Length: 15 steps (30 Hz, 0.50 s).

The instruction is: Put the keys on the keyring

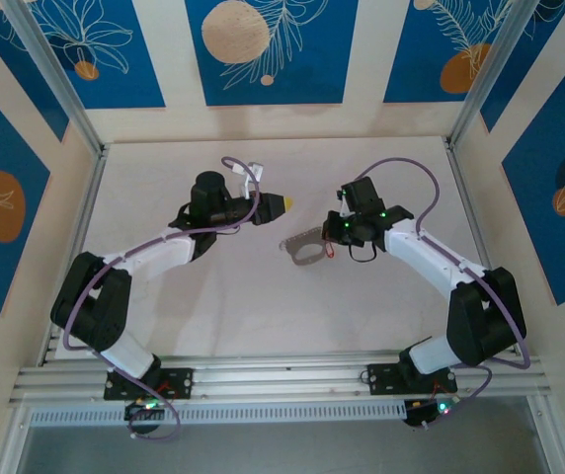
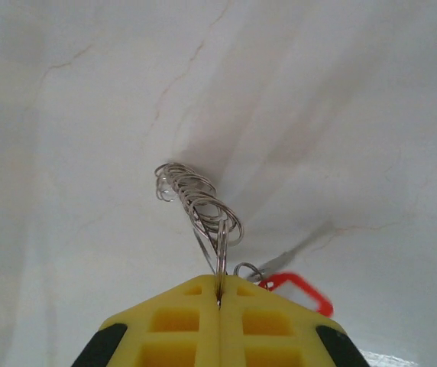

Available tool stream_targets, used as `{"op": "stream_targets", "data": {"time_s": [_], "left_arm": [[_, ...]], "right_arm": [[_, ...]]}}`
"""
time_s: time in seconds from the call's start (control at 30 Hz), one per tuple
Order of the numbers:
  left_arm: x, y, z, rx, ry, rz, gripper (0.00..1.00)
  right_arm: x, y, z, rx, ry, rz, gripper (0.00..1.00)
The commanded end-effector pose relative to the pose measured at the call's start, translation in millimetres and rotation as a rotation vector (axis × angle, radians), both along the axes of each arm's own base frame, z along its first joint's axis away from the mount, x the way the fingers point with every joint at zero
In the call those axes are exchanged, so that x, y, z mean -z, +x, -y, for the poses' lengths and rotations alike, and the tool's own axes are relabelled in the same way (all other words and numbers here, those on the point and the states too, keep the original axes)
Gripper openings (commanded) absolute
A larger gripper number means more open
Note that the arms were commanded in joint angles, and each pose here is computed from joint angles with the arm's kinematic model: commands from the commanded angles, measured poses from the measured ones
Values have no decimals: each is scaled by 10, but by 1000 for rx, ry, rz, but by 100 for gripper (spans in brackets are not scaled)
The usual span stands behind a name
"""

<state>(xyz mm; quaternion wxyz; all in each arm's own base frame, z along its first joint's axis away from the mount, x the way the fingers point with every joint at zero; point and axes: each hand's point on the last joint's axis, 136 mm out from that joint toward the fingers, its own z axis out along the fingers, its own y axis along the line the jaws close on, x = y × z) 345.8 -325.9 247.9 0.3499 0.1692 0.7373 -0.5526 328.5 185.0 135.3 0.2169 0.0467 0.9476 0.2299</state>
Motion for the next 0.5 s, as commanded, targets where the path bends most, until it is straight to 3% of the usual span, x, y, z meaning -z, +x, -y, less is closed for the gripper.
{"op": "stream_targets", "data": {"time_s": [0.0,0.47], "left_arm": [[-189,-32,29,14,-16,46,40],[-123,-40,34,19,-13,29,39]], "right_arm": [[-253,38,-106,-20,106,33,0],[294,110,-115,86,80,-96,0]]}}
